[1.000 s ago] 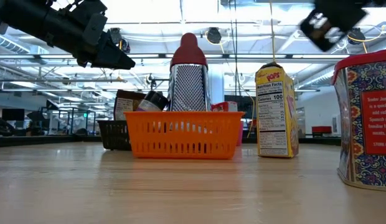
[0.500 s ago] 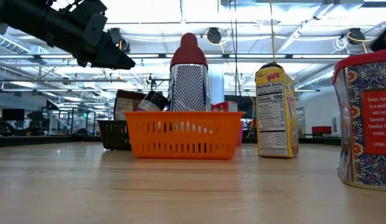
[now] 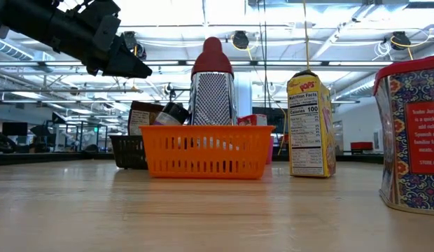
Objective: Pick & Place Kitchen Items
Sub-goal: Put the red food coloring bottle into the orange bin
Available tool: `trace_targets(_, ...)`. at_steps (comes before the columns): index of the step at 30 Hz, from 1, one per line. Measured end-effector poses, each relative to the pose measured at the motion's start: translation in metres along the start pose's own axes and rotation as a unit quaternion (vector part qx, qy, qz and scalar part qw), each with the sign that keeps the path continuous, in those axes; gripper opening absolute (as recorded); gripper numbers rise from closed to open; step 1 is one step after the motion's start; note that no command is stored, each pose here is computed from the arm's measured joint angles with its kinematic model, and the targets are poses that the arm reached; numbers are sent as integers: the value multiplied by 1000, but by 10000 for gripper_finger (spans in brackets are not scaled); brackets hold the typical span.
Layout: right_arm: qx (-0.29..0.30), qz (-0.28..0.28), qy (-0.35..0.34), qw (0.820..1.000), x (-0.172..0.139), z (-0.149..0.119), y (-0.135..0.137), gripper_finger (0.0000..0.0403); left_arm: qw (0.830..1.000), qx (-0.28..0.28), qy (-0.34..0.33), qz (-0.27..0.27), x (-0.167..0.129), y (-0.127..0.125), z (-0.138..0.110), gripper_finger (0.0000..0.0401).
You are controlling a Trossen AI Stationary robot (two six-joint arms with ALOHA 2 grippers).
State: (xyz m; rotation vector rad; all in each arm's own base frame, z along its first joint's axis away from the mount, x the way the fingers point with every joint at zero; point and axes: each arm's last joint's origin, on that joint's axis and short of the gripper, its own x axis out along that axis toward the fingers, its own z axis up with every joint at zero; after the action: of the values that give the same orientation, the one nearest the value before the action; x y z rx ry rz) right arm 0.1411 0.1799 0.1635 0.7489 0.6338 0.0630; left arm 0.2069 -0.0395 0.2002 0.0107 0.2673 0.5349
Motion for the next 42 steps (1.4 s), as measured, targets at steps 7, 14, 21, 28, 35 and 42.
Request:
trace_targets(7, 30, -30, 24, 999, 4, -7, -10, 150, 1000, 0, 0, 0, 0, 0, 0, 132)
trace_targets(14, 44, -39, 41, 997, 8, -11, -13, 150, 1000, 0, 0, 0, 0, 0, 0, 131)
trace_targets(21, 34, -46, 42, 997, 11, -8, -15, 150, 1000, 0, 0, 0, 0, 0, 0, 131)
trace_targets(28, 34, -70, 57, 995, 13, -6, -22, 150, 1000, 0, 0, 0, 0, 0, 0, 132)
trace_targets(35, 54, -67, 72, 994, 13, -7, -21, 150, 1000, 0, 0, 0, 0, 0, 0, 131)
trace_targets(42, 58, -86, 84, 991, 19, -13, -26, 150, 1000, 0, 0, 0, 0, 0, 0, 131)
